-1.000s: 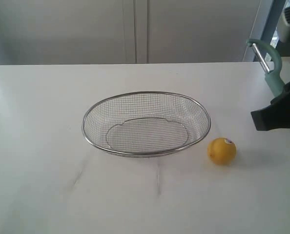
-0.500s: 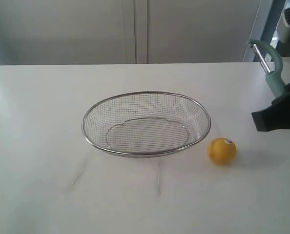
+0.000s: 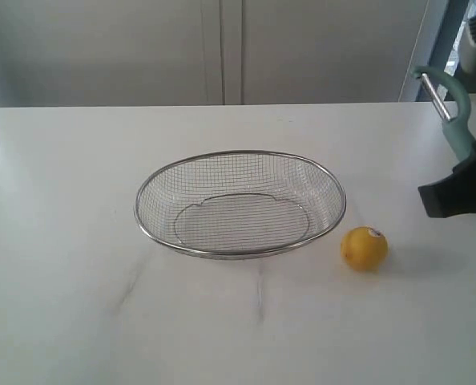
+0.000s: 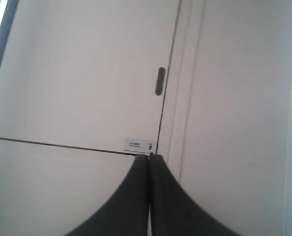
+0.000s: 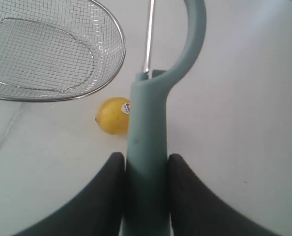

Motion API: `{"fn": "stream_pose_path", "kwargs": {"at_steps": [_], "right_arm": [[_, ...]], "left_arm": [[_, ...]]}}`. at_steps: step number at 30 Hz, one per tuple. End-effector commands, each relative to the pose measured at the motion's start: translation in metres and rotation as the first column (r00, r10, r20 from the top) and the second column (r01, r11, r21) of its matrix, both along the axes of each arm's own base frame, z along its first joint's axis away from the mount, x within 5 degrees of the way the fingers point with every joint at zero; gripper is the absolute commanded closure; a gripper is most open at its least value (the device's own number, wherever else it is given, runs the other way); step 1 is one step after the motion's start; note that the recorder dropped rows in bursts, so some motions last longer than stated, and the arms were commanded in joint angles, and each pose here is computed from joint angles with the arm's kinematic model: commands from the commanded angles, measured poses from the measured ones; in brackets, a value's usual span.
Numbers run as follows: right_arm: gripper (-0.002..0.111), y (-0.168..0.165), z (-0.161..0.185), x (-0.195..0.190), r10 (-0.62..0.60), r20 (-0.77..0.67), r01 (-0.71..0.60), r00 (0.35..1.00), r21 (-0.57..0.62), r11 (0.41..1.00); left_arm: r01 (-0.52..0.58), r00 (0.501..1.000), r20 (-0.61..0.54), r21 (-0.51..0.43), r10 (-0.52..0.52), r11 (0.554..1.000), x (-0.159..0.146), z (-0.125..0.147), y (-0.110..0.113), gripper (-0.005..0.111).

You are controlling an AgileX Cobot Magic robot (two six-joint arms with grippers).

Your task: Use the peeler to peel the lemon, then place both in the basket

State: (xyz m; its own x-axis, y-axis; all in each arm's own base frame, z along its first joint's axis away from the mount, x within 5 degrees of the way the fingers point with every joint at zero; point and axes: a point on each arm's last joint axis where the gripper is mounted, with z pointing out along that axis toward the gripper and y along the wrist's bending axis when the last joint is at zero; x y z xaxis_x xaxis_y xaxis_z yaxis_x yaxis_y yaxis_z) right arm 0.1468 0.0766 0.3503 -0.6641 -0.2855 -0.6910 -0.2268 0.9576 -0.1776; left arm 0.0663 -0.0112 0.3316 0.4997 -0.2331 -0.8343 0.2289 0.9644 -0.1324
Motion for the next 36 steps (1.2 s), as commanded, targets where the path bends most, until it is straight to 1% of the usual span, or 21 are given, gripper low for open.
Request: {"fn": "stream_pose_path", "kwargs": {"at_steps": [1, 5, 7, 10, 13, 16, 19, 21, 23, 25, 27, 29, 30, 31, 33, 34, 36], "right_arm": [[0.108, -0.004, 0.000, -0.001, -0.019, 0.004, 0.020, 1.000, -0.016, 1.000], [0.108, -0.007, 0.000, -0.002, -0.033, 0.001, 0.033, 0.999, -0.035, 0.999], [0.108, -0.010, 0.001, -0.004, -0.042, 0.004, 0.042, 0.999, -0.043, 0.998], [0.108, -0.014, 0.005, -0.008, -0.048, 0.018, 0.049, 0.999, -0.038, 0.998], [0.108, -0.018, 0.007, -0.010, -0.050, 0.037, 0.051, 0.998, -0.034, 0.998], [0.108, -0.021, 0.010, -0.013, -0.054, 0.052, 0.055, 0.997, -0.028, 0.998], [0.108, -0.024, 0.011, -0.015, -0.063, 0.054, 0.065, 0.997, -0.038, 0.997], [0.108, -0.026, 0.011, -0.015, -0.075, 0.056, 0.078, 0.996, -0.061, 0.995], [0.108, -0.026, 0.011, -0.015, -0.078, 0.056, 0.082, 0.995, -0.066, 0.994], [0.108, -0.027, 0.011, -0.015, -0.079, 0.059, 0.083, 0.995, -0.069, 0.994], [0.108, -0.027, 0.011, -0.015, -0.079, 0.060, 0.083, 0.995, -0.070, 0.994], [0.108, -0.027, 0.011, -0.015, -0.079, 0.060, 0.083, 0.995, -0.070, 0.994], [0.108, -0.027, 0.011, -0.015, -0.079, 0.060, 0.083, 0.995, -0.070, 0.994], [0.108, -0.027, 0.011, -0.015, -0.079, 0.060, 0.083, 0.995, -0.070, 0.994], [0.108, -0.027, 0.011, -0.015, -0.079, 0.060, 0.083, 0.995, -0.070, 0.994], [0.108, -0.027, 0.011, -0.015, -0.079, 0.060, 0.083, 0.995, -0.070, 0.994], [0.108, -0.027, 0.011, -0.015, -0.079, 0.060, 0.083, 0.995, -0.070, 0.994]], "left_arm": [[0.096, 0.995, 0.018, 0.168, -0.101, 0.981, 0.017, 0.024, -0.016, 0.107], [0.170, 0.985, -0.072, 0.223, -0.158, 0.960, 0.041, 0.031, -0.024, 0.107], [0.200, 0.979, -0.095, 0.243, -0.182, 0.949, 0.051, 0.032, -0.027, 0.107], [0.257, 0.964, -0.128, 0.235, -0.232, 0.937, 0.070, 0.033, -0.031, 0.107], [0.318, 0.941, -0.203, 0.246, -0.272, 0.916, 0.083, 0.032, -0.039, 0.107], [0.353, 0.911, -0.319, 0.274, -0.262, 0.895, 0.095, 0.024, -0.051, 0.107], [0.368, 0.868, -0.459, 0.338, -0.189, 0.866, 0.105, 0.012, -0.064, 0.107], [0.366, 0.842, -0.526, 0.398, -0.117, 0.841, 0.109, 0.007, -0.072, 0.107], [0.343, 0.812, -0.584, 0.453, -0.017, 0.823, 0.112, 0.002, -0.077, 0.107], [0.298, 0.782, -0.614, 0.521, 0.109, 0.800, 0.114, 0.002, -0.077, 0.107], [0.254, 0.752, -0.615, 0.602, 0.237, 0.757, 0.115, 0.005, -0.075, 0.107], [0.222, 0.697, -0.618, 0.669, 0.365, 0.709, 0.115, 0.011, -0.072, 0.107], [0.227, 0.666, -0.631, 0.679, 0.397, 0.698, 0.114, 0.015, -0.071, 0.107], [0.252, 0.629, -0.647, 0.695, 0.432, 0.674, 0.113, 0.018, -0.072, 0.107], [0.338, 0.565, -0.691, 0.692, 0.451, 0.638, 0.110, 0.023, -0.076, 0.107], [0.404, 0.544, -0.718, 0.677, 0.434, 0.615, 0.109, 0.026, -0.081, 0.107], [0.561, 0.505, -0.790, 0.607, 0.348, 0.563, 0.105, 0.027, -0.096, 0.107]]}}
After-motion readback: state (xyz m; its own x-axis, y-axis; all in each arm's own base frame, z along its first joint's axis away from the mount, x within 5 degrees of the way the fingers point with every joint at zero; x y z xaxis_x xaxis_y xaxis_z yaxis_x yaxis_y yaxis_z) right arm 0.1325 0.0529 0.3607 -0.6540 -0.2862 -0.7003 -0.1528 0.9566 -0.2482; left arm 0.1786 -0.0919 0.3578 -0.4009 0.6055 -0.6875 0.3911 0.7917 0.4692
